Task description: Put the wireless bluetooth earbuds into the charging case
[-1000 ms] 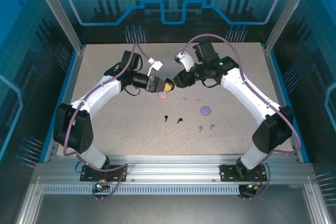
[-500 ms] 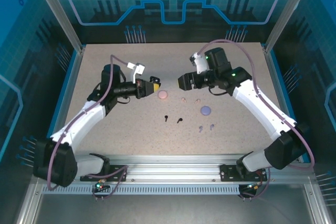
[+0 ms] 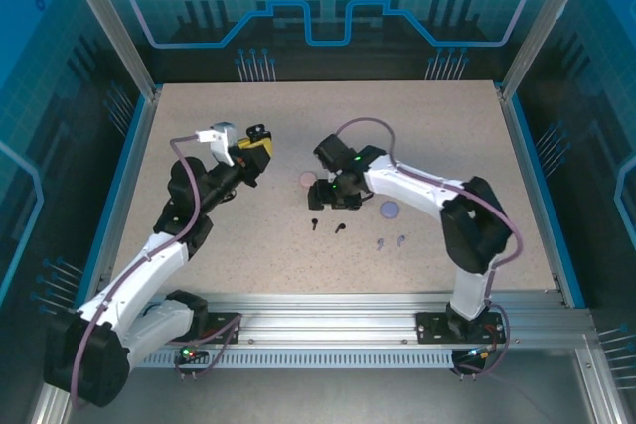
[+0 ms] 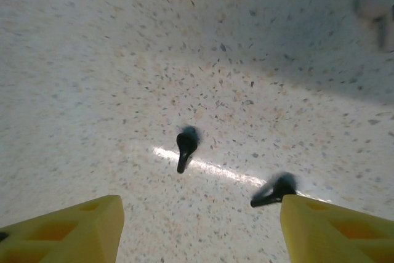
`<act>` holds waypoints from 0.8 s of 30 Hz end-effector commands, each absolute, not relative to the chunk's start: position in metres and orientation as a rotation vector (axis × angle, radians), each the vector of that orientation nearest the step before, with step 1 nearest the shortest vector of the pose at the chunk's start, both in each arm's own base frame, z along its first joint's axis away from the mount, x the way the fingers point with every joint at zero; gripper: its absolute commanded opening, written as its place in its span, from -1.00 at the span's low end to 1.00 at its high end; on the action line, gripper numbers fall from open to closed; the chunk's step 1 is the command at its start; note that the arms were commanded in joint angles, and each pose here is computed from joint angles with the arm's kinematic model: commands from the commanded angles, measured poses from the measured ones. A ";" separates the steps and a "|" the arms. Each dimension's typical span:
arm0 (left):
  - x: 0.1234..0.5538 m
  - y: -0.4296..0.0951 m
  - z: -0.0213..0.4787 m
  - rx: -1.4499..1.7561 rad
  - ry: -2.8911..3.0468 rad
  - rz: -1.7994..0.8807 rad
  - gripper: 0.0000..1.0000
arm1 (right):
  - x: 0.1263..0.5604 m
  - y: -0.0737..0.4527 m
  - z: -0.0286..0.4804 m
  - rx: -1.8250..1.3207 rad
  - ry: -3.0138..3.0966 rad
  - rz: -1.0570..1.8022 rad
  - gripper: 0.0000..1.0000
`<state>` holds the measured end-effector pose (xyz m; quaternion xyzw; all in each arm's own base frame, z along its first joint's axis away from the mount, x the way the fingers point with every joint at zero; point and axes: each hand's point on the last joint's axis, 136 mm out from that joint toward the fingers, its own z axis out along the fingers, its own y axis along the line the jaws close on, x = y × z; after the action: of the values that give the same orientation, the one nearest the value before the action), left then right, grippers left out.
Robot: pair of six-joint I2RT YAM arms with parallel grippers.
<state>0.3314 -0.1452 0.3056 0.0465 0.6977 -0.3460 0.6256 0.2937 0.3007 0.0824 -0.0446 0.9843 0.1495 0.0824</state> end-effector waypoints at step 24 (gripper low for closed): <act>0.343 -0.117 0.333 -0.012 1.476 -0.645 -1.00 | 0.284 0.329 0.023 0.267 3.057 0.070 -0.07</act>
<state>0.3446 -0.1189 0.3158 -0.0072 0.6844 -0.2906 0.6686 0.2907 0.3298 0.0285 0.0723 0.9953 0.0449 0.0463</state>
